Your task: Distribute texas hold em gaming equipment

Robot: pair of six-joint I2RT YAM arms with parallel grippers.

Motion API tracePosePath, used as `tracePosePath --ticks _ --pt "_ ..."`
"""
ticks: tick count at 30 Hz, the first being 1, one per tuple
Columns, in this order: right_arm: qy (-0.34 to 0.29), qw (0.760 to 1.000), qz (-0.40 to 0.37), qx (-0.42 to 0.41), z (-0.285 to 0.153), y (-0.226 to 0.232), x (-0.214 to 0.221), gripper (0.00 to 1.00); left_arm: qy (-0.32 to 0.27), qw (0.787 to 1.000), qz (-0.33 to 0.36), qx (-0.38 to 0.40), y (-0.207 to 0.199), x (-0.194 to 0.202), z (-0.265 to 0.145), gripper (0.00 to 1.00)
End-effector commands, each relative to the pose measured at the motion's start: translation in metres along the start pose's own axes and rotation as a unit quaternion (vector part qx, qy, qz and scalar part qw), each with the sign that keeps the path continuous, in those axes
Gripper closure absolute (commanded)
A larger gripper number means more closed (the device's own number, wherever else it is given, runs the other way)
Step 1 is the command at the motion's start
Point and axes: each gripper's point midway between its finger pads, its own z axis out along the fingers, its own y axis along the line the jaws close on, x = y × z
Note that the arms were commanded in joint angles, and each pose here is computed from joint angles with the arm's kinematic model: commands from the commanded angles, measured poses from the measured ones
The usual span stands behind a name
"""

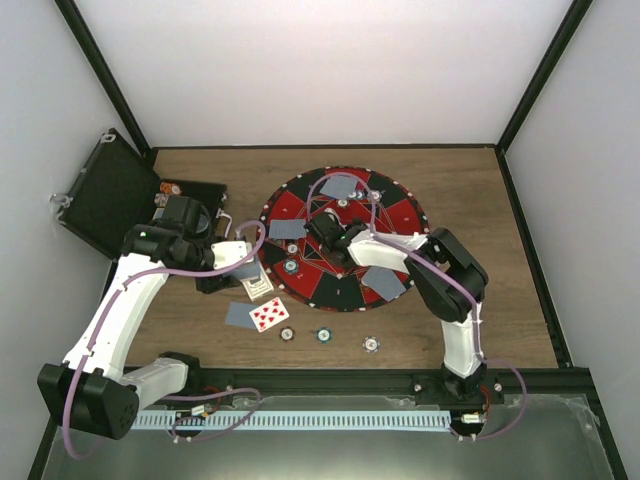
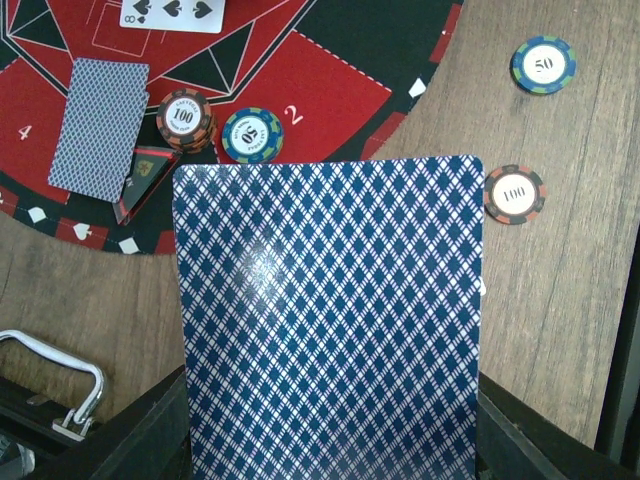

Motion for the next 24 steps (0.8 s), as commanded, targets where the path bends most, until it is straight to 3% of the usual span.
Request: tracePosePath --ticks 1,4,9,15,20,24 --pt "-0.013 0.989 0.123 -0.079 -0.047 -0.012 -0.029 0.06 -0.012 1.0 0.014 -0.013 0.005 -0.008 -0.008 0.95" --pt "-0.072 0.957 0.225 -0.166 -0.095 -0.03 -0.07 0.0 -0.016 1.0 0.014 -0.012 0.005 -0.01 -0.009 0.95" --pt "-0.145 0.856 0.312 -0.387 -0.177 -0.032 -0.113 0.0 -0.021 1.0 0.014 -0.012 0.005 -0.011 -0.009 0.95" --pt "-0.093 0.734 0.324 -0.589 -0.237 0.019 -0.111 0.0 -0.033 0.999 0.013 -0.01 0.005 -0.015 -0.007 0.95" --pt "-0.075 0.674 0.326 -0.659 -0.263 0.046 -0.105 0.01 -0.037 0.999 0.012 -0.007 0.005 -0.016 -0.006 0.95" --pt "-0.057 0.649 0.323 -0.686 -0.269 0.061 -0.103 0.04 -0.038 0.999 0.013 -0.009 0.004 -0.016 -0.007 0.95"
